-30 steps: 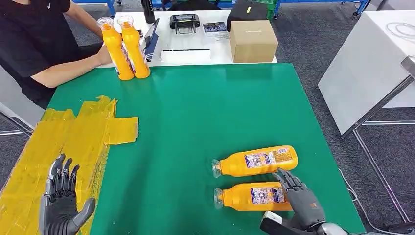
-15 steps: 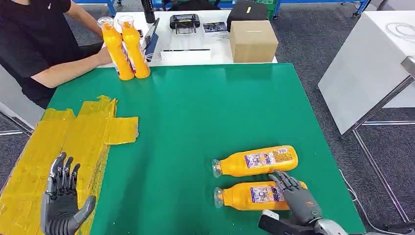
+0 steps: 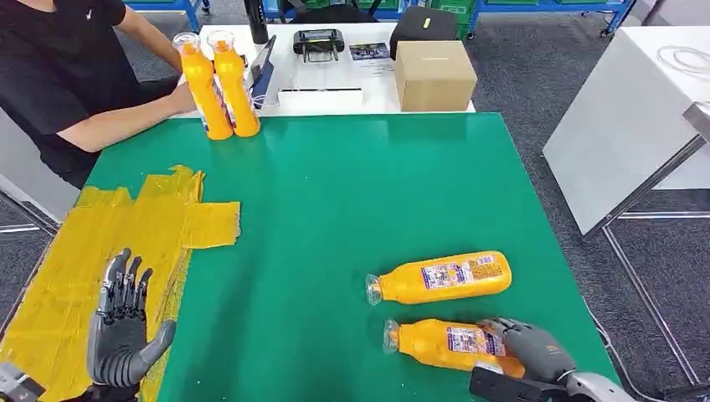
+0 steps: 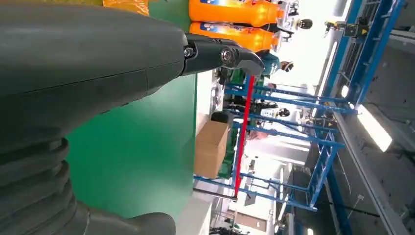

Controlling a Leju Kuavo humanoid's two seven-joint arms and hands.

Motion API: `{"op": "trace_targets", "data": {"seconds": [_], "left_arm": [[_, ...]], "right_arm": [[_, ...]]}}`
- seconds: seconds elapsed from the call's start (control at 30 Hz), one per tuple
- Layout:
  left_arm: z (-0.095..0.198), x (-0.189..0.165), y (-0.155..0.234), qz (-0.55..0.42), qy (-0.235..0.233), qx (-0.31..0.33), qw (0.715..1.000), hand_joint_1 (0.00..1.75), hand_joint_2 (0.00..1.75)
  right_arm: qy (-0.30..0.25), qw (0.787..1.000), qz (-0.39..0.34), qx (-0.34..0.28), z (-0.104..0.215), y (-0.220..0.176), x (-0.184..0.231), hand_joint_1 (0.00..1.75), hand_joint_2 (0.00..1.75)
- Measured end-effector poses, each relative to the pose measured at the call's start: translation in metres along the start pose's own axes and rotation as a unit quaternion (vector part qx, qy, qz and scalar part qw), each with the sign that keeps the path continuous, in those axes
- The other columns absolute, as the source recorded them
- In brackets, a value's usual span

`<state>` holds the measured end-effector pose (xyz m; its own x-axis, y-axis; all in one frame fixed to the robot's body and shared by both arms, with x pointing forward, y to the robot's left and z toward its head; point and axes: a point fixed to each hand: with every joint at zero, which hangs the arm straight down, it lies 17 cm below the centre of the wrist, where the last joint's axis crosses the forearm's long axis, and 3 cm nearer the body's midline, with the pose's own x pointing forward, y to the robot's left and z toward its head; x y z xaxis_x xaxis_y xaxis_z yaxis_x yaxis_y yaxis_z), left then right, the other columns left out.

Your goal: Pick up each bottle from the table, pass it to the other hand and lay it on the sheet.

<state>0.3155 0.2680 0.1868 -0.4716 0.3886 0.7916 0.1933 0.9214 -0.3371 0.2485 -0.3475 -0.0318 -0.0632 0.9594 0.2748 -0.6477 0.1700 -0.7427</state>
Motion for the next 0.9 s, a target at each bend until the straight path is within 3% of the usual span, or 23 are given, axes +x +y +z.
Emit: {"op": "trace_targets", "data": {"seconds": [0.3,0.7,0.8,0.9], "left_arm": [[-0.001,-0.005,-0.001,0.009,0.005,-0.004,1.000,0.00,1.75],[-0.001,-0.005,0.001,0.013,0.005,0.000,1.000,0.00,1.75],[0.000,-0.005,0.001,0.014,0.006,0.000,1.000,0.00,1.75],[0.004,-0.003,0.000,0.015,0.006,-0.001,1.000,0.00,1.75]], "right_arm": [[-0.005,1.000,-0.001,0.018,0.005,0.003,-0.003,1.75,1.75],[-0.027,0.999,-0.022,0.002,-0.011,0.000,0.006,1.75,1.75],[-0.082,0.995,-0.055,-0.031,-0.019,-0.005,0.036,1.75,1.75],[-0.181,0.972,-0.122,-0.088,-0.025,-0.025,0.093,1.75,1.75]]}}
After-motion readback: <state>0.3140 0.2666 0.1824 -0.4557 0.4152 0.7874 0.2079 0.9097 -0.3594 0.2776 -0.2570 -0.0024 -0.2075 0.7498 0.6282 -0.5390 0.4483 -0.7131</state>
